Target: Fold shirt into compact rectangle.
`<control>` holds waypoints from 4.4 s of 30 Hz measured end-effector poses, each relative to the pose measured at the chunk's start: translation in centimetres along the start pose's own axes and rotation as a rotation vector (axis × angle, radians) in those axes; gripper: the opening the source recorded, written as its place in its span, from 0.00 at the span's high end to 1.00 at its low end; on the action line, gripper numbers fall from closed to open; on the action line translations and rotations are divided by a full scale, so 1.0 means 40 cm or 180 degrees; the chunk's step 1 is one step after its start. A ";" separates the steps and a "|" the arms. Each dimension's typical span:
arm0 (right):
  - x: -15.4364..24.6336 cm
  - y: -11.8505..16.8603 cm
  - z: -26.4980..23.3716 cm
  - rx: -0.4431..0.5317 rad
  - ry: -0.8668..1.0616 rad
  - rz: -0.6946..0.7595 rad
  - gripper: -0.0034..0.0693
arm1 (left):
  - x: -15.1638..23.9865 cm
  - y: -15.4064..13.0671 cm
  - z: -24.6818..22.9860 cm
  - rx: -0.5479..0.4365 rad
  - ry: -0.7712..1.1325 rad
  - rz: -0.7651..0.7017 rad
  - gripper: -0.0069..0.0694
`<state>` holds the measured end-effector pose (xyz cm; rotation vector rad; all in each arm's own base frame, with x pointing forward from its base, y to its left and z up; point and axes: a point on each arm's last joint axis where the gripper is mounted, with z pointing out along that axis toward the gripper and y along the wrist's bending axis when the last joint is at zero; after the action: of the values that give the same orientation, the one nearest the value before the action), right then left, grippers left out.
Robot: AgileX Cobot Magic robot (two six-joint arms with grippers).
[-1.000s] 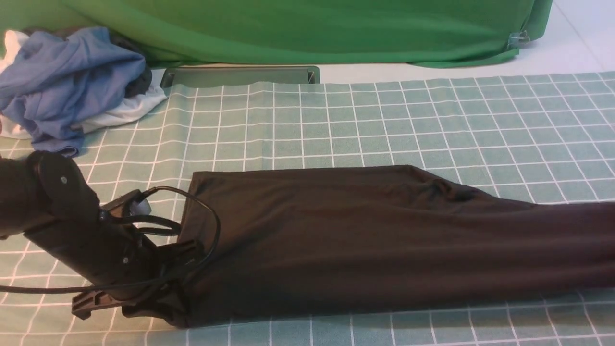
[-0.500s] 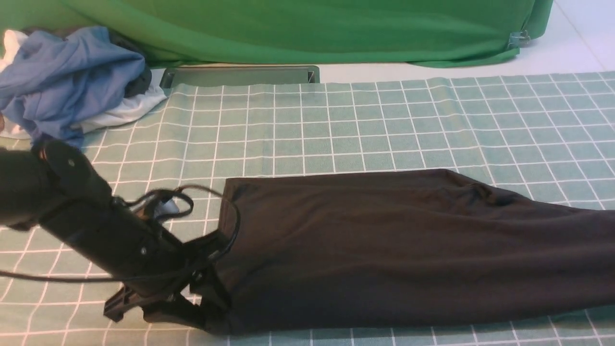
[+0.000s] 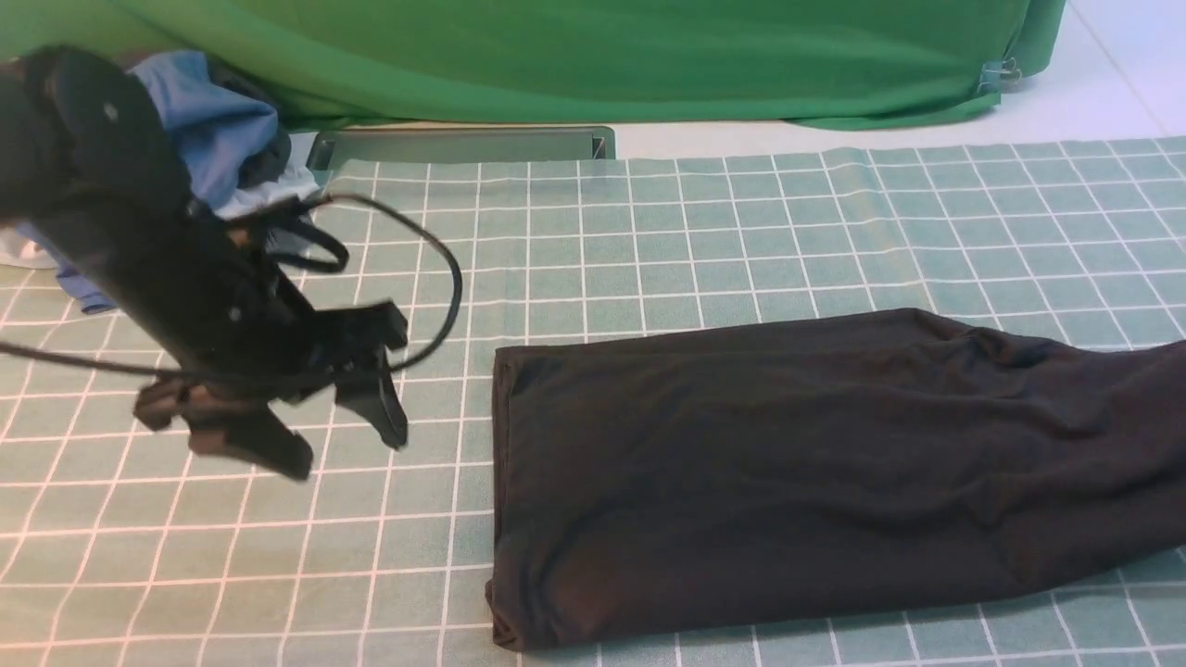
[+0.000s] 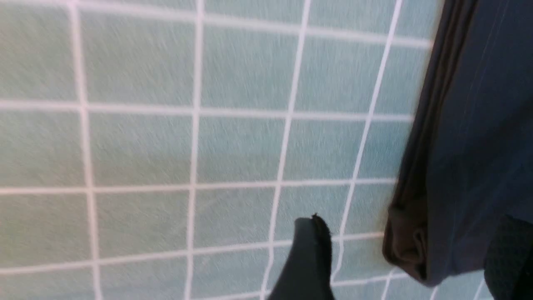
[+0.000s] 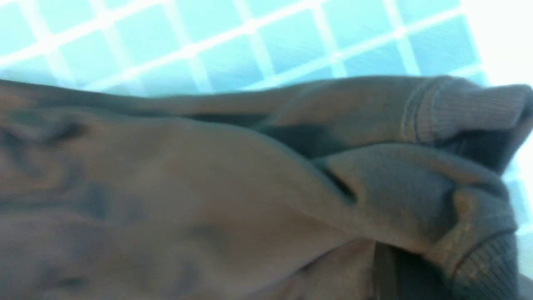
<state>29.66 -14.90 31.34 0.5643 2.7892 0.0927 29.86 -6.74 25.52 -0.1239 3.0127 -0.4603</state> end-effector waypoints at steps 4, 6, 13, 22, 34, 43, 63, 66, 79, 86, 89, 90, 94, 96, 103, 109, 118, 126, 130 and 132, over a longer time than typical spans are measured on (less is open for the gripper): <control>0.021 0.159 -0.044 -0.0416 -0.0129 -0.0202 0.84 | -0.020 -0.001 -0.030 0.0038 -0.0127 -0.0016 0.46; 0.038 0.236 -0.062 -0.0582 -0.0146 -0.0325 0.84 | -0.025 0.010 -0.035 0.0056 -0.0152 -0.0039 0.56; 0.188 0.575 -0.071 -0.1149 0.0063 -0.1226 0.84 | -0.043 0.055 -0.050 0.0022 -0.0284 -0.0206 0.87; 0.407 0.861 -0.026 -0.1673 0.0113 -0.1944 0.84 | -0.059 0.052 -0.052 0.0109 -0.0504 -0.0250 0.89; 0.490 0.960 0.069 -0.1644 0.0337 -0.2066 0.23 | -0.060 0.050 -0.052 0.0136 -0.0513 -0.0275 0.81; 0.383 0.856 -0.095 -0.1528 0.0332 -0.2528 0.82 | -0.062 0.049 -0.052 0.0150 -0.0542 -0.0284 0.74; 0.566 0.269 -0.567 -0.1390 -0.2303 -0.2737 0.91 | -0.064 0.049 -0.053 0.0145 -0.0572 -0.0234 0.71; 0.629 0.190 -0.548 -0.1480 -0.2635 -0.2682 0.91 | -0.066 0.049 -0.053 0.0145 -0.0599 -0.0226 0.70; 0.697 0.193 -0.213 -0.1997 -0.3765 -0.2420 0.91 | -0.068 0.047 -0.054 0.0177 -0.0631 -0.0243 0.70; 0.704 0.210 -0.129 -0.2150 -0.4035 -0.2346 0.90 | -0.068 0.047 -0.054 0.0178 -0.0623 -0.0246 0.70; 0.704 0.210 -0.126 -0.2147 -0.4026 -0.2348 0.89 | -0.060 0.047 -0.052 0.0174 -0.0511 -0.0241 0.70; 0.704 0.210 -0.126 -0.2155 -0.4032 -0.2340 0.88 | -0.055 0.047 -0.051 0.0171 -0.0443 -0.0228 0.70; 0.704 0.210 -0.127 -0.2160 -0.4042 -0.2336 0.87 | -0.048 0.047 -0.050 0.0167 -0.0343 -0.0198 0.71; 0.704 0.210 -0.127 -0.2160 -0.4042 -0.2336 0.87 | -0.048 0.047 -0.050 0.0166 -0.0337 -0.0195 0.74; 0.704 0.210 -0.127 -0.2162 -0.4041 -0.2334 0.85 | -0.053 0.047 -0.051 0.0168 -0.0414 -0.0190 0.88; 0.710 0.202 -0.129 -0.2159 -0.4045 -0.2330 0.83 | -0.052 0.047 -0.051 0.0165 -0.0403 -0.0188 0.89; 0.731 0.147 -0.027 -0.1478 -0.3839 -0.2041 0.81 | -0.063 0.048 -0.053 0.0165 -0.0550 -0.0190 0.89; 0.760 0.096 0.109 -0.0784 -0.3630 -0.1624 0.79 | -0.071 0.049 -0.054 0.0146 -0.0669 -0.0131 0.89; 0.760 0.088 0.116 -0.0643 -0.3567 -0.1529 0.77 | -0.076 0.049 -0.055 0.0140 -0.0741 -0.0088 0.89; 0.761 0.087 0.119 -0.0620 -0.3535 -0.1521 0.76 | -0.077 0.050 -0.055 0.0126 -0.0753 -0.0073 0.89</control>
<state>5.57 0.18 18.96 -0.1216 1.7209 -0.0456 32.55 -3.90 27.26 -0.1956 2.7718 -0.4710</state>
